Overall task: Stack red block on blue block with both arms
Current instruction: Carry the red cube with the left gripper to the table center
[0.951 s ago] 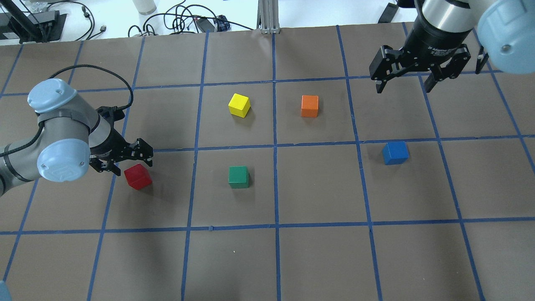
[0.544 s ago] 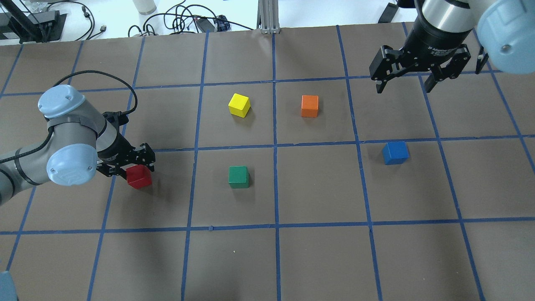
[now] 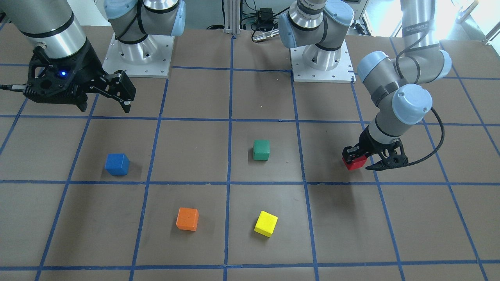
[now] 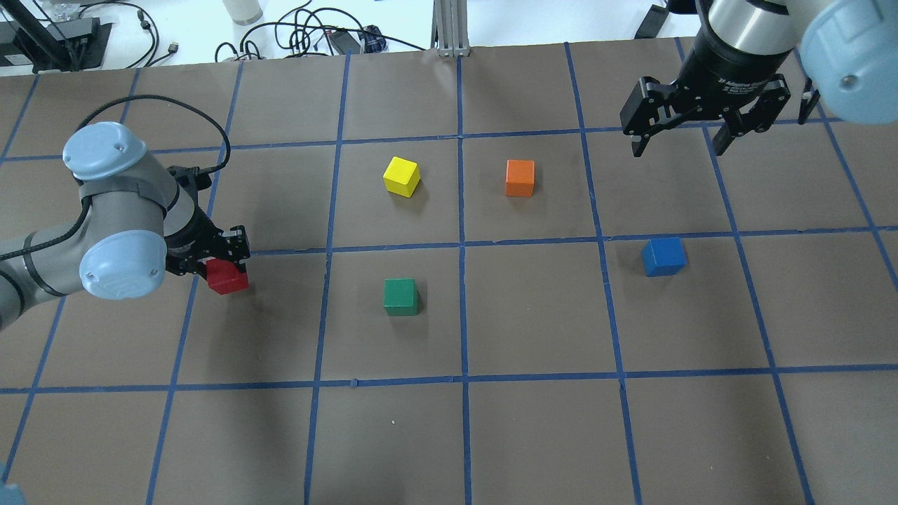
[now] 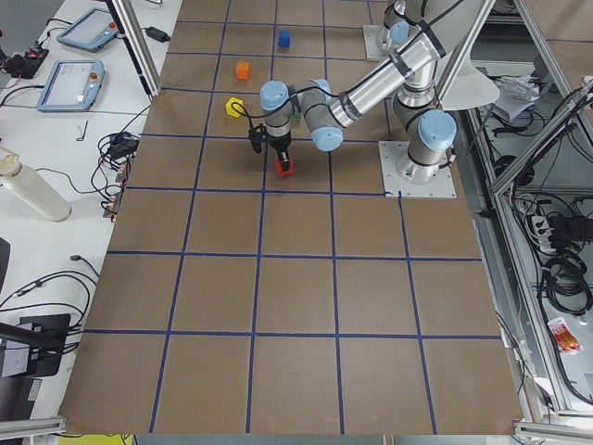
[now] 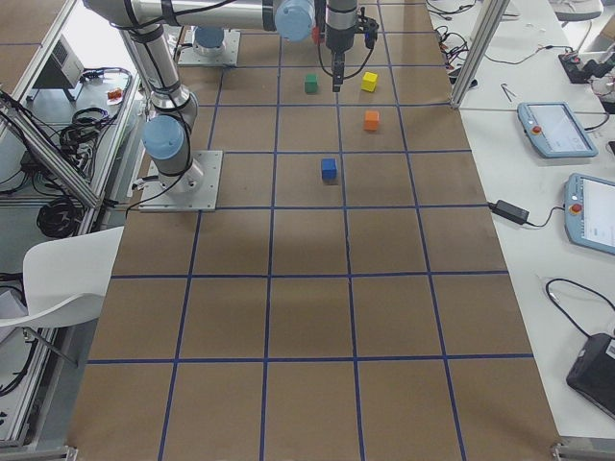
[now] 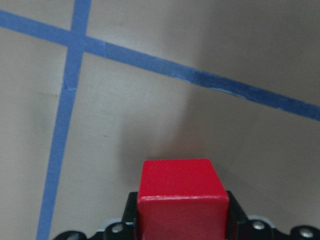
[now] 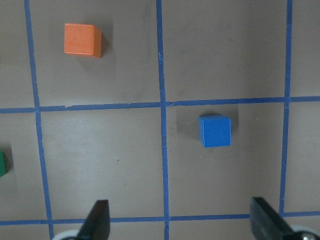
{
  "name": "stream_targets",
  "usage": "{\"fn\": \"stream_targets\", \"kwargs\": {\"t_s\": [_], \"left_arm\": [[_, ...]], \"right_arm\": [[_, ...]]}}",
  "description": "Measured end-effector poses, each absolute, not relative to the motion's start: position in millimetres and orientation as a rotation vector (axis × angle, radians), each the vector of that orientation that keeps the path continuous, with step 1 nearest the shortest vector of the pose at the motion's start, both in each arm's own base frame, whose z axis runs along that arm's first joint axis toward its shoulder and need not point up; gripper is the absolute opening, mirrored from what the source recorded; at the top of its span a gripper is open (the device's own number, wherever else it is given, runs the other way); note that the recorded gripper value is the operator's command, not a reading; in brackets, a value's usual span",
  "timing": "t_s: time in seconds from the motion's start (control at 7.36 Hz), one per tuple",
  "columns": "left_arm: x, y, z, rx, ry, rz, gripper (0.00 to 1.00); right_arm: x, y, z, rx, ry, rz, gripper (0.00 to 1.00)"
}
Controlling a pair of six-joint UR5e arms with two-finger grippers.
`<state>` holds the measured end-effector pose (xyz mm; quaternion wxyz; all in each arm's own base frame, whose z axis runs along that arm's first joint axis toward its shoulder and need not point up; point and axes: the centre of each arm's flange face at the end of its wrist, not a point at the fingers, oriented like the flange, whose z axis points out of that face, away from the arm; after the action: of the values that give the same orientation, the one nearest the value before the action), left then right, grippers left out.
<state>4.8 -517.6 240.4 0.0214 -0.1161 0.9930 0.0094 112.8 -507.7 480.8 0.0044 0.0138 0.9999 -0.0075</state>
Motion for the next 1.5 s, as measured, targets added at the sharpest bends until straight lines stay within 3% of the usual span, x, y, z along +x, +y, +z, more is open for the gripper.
{"fn": "stream_targets", "kwargs": {"t_s": [0.27,0.54,0.95,1.22,1.36,1.5], "left_arm": [[-69.8,-562.3,319.1,-0.157,3.086,-0.058,0.01],[-175.9,-584.5,351.9,-0.113,3.186,-0.084,0.01],[-335.2,-557.8,308.9,-0.046,3.222,0.000,0.02],[-389.4,-547.2,255.0,-0.017,3.217,0.029,0.06],[-404.4,-543.3,231.9,-0.007,3.208,0.052,0.23],[-414.2,-539.4,214.7,-0.003,3.199,0.076,0.90]], "right_arm": [[112.1,-507.7,480.9,0.043,3.139,-0.023,1.00],[111.8,-507.7,480.4,0.042,3.142,-0.022,1.00],[111.2,-507.4,481.4,0.043,3.143,-0.025,1.00],[110.5,-507.5,481.6,0.042,3.143,-0.025,1.00],[110.0,-507.7,481.8,0.041,3.143,-0.026,1.00],[109.7,-507.8,482.0,0.041,3.143,-0.027,1.00]]}}
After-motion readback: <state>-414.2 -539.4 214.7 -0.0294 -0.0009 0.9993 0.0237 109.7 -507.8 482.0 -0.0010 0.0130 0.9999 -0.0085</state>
